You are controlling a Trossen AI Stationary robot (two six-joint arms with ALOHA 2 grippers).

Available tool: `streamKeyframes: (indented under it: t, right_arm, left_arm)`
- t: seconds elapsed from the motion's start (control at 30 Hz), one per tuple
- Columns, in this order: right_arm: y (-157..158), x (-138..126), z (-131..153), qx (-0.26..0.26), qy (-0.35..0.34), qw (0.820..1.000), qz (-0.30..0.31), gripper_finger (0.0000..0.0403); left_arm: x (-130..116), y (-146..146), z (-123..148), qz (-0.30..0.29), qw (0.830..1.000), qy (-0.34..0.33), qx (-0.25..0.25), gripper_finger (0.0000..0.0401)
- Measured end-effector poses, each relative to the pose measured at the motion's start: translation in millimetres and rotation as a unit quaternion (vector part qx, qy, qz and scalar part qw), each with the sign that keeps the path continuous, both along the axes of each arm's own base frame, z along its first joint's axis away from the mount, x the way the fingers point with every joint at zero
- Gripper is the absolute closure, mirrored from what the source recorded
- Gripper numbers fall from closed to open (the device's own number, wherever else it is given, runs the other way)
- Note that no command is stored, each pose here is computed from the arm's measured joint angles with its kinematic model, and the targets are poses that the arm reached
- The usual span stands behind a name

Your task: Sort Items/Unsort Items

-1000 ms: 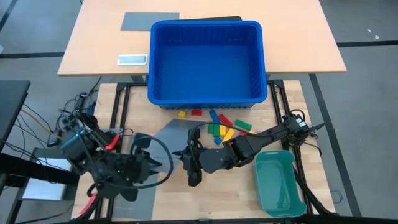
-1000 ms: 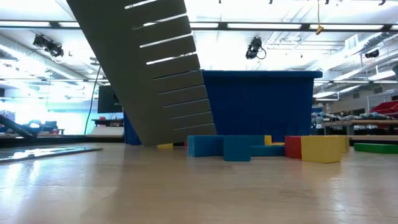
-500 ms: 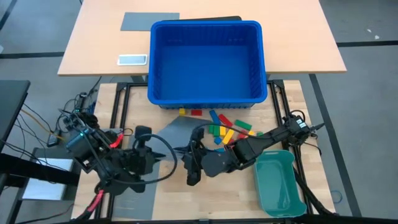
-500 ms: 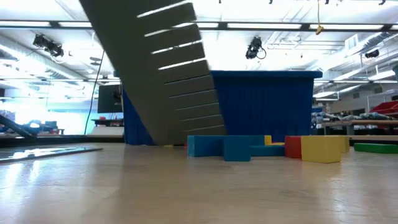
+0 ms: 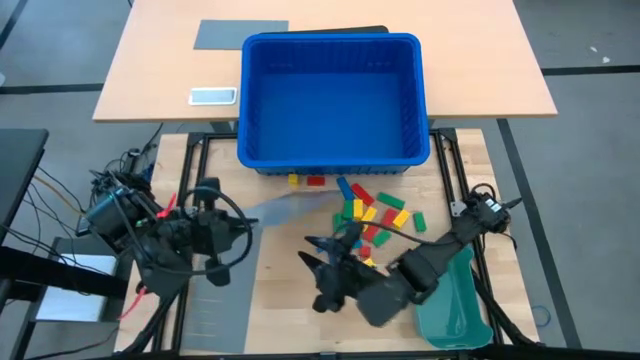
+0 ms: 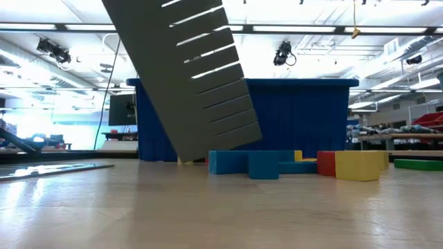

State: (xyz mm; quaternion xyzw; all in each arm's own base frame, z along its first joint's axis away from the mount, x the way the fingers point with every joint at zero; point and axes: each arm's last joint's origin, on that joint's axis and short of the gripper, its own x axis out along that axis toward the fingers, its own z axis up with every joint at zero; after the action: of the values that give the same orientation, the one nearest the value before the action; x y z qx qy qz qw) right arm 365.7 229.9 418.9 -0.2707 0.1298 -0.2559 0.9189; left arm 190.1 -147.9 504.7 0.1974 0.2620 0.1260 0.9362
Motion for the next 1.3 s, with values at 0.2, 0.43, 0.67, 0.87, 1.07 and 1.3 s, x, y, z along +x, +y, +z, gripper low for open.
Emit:
streamKeyframes:
  t: [0.2, 0.43, 0.67, 0.87, 1.07, 1.3]
  right_arm:
    - [13, -32, 17, 0.037, -0.025, 0.999, 0.02, 0.0234]
    - [4, -45, -2, 0.076, 0.014, 0.997, -0.005, 0.024]
    - [-5, -47, -22, 0.103, 0.029, 0.993, -0.039, 0.024]
    - [-14, -39, -48, 0.118, 0.072, 0.99, -0.044, 0.0249]
    - [-30, -25, -82, 0.127, 0.111, 0.984, -0.063, 0.0276]
    - [-44, -9, -108, 0.144, 0.131, 0.979, -0.058, 0.0315]
  left_arm:
    - [-8, 9, 12, 0.02, 0.998, -0.05, -0.016, 0.0398]
    - [-18, 19, 32, 0.03, 0.992, -0.116, -0.032, 0.0398]
    - [-22, 24, 49, 0.034, 0.986, -0.163, -0.015, 0.0398]
    - [-21, 23, 60, 0.034, 0.981, -0.189, 0.005, 0.0398]
    - [-23, 30, 65, 0.049, 0.978, -0.201, 0.006, 0.0398]
    - [-28, 46, 71, 0.074, 0.973, -0.218, -0.011, 0.0398]
